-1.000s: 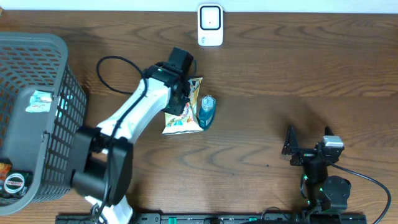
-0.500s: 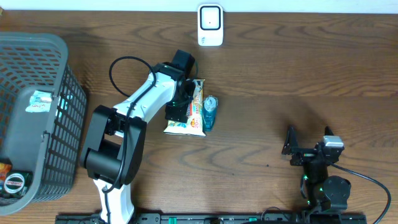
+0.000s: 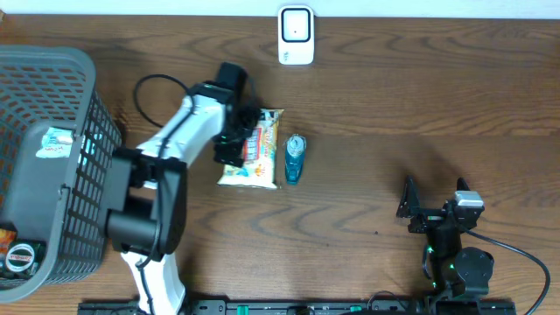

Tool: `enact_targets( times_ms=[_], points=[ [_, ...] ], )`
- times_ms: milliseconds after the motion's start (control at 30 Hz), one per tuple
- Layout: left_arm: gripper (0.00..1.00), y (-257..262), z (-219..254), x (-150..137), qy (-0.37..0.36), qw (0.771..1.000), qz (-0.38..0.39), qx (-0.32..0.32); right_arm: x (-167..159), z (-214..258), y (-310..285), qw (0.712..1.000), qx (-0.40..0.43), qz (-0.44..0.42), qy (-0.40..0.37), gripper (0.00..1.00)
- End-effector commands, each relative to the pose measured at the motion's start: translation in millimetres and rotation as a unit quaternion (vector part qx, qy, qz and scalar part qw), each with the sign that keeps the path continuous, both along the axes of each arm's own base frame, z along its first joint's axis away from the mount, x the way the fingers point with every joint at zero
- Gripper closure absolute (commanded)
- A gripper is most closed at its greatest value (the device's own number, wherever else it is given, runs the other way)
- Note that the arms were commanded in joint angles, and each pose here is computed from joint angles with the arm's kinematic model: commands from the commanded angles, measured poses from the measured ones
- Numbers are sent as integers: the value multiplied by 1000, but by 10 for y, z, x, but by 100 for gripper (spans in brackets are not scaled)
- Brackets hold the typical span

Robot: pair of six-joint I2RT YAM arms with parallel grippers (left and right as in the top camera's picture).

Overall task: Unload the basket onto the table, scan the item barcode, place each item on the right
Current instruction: 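Lower the yellow bag left of the bottle and open the left gripper, then reach the left gripper into the basket and grasp the green wipes pack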

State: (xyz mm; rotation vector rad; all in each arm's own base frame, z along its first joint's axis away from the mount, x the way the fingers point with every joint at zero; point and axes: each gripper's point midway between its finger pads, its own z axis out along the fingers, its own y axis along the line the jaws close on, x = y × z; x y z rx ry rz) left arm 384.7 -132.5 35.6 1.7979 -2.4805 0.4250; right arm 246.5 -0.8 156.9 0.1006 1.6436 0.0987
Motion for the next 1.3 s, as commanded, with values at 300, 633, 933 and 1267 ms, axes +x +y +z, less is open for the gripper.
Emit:
enact_targets(
  times_ms=[300,633,933,1267],
  points=[
    [2,725,3385,193,-474,851,-131,185,-2,-6,35,1000,-5,6,0,1],
    [2,2615,3795,-1023,-306,788,100,525,-2,-6,35,1000,-5,6,0,1],
    [2,3346,2616,-1042,-174,916,152,326,-2,-6,35,1000,-5,6,0,1],
    [2,3591,1401,-726,-65,975,117,179,-2,-6,35,1000,-5,6,0,1]
  ],
)
